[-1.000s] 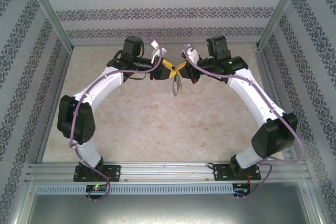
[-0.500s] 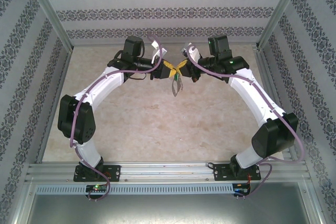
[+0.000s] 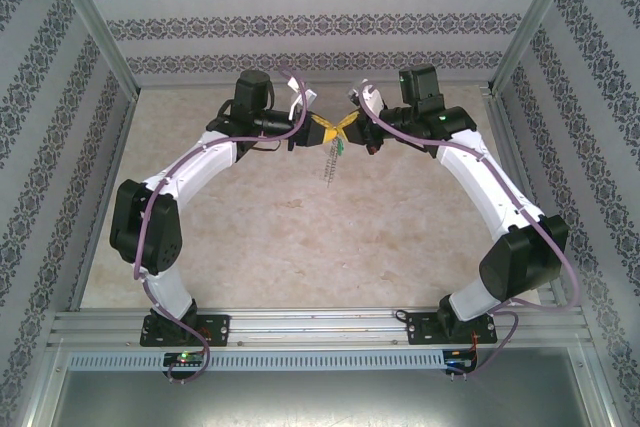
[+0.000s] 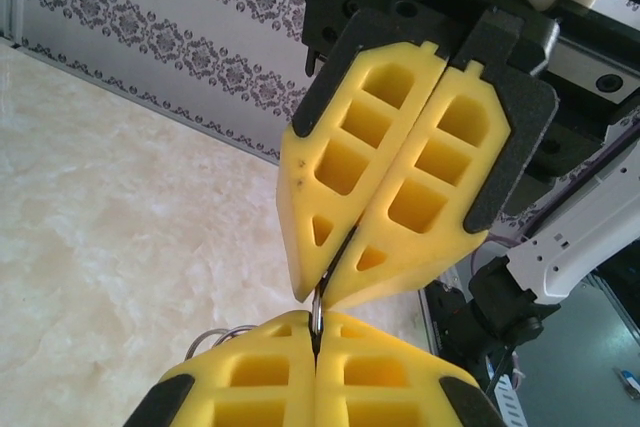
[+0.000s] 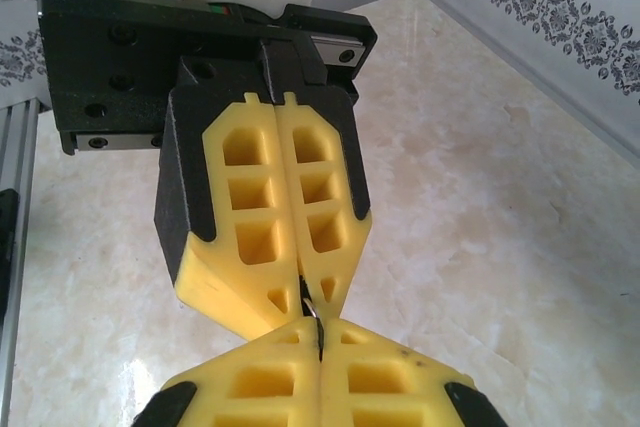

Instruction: Put the keys on the keyring

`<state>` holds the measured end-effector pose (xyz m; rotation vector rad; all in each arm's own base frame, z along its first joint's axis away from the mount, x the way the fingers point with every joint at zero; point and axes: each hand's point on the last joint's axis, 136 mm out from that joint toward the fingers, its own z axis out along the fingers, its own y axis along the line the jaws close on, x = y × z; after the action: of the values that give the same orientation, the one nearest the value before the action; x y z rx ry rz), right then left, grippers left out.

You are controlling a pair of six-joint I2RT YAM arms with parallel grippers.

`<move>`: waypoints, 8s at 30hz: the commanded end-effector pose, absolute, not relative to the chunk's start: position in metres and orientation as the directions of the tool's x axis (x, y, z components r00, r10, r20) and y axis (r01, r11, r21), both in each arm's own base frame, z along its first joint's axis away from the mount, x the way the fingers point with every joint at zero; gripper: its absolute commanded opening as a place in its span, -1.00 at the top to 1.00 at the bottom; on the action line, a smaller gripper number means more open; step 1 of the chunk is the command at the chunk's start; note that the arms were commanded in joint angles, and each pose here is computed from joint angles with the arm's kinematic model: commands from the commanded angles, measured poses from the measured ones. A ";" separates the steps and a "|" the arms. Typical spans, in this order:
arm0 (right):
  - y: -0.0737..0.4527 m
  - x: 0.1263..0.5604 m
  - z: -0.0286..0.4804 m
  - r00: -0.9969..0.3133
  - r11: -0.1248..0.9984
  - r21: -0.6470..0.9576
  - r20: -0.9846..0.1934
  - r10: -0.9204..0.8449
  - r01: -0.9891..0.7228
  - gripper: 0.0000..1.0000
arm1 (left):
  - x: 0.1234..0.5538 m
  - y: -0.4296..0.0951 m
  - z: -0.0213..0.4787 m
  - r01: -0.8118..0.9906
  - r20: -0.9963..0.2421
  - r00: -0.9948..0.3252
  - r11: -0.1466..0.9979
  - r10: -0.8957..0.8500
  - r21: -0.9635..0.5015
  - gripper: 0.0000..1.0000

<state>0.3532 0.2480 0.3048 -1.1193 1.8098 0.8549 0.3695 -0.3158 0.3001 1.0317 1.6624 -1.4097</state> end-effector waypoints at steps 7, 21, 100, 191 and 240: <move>0.198 0.367 0.355 -0.240 0.494 0.190 -0.970 -0.039 -0.848 0.19 | 0.371 -0.316 0.323 0.939 -0.945 -0.327 0.115 -0.003 -0.325 1.00; 0.188 0.360 0.310 -0.256 0.623 0.325 -0.946 0.201 -0.712 -0.03 | 0.371 -0.307 0.344 0.940 -0.951 -0.279 0.166 -0.132 -0.299 1.00; 0.270 0.340 0.291 -0.368 0.283 0.359 -0.930 0.021 -0.890 1.00 | 0.363 -0.311 0.360 0.952 -0.954 -0.270 0.116 -0.130 -0.285 1.00; 0.253 0.355 0.344 -0.451 0.153 0.521 -0.826 0.337 -0.840 0.30 | 0.366 -0.312 0.359 0.949 -0.947 -0.280 0.100 -0.158 -0.297 1.00; 0.246 0.369 0.332 -0.371 0.201 0.336 -0.913 -0.170 -0.920 1.00 | 0.400 -0.297 0.343 0.931 -0.937 -0.347 0.129 0.032 -0.340 -0.12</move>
<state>0.3805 0.2383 0.3195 -0.9537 1.7783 1.2037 0.3997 -0.2967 0.3408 0.9401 1.5727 -1.3280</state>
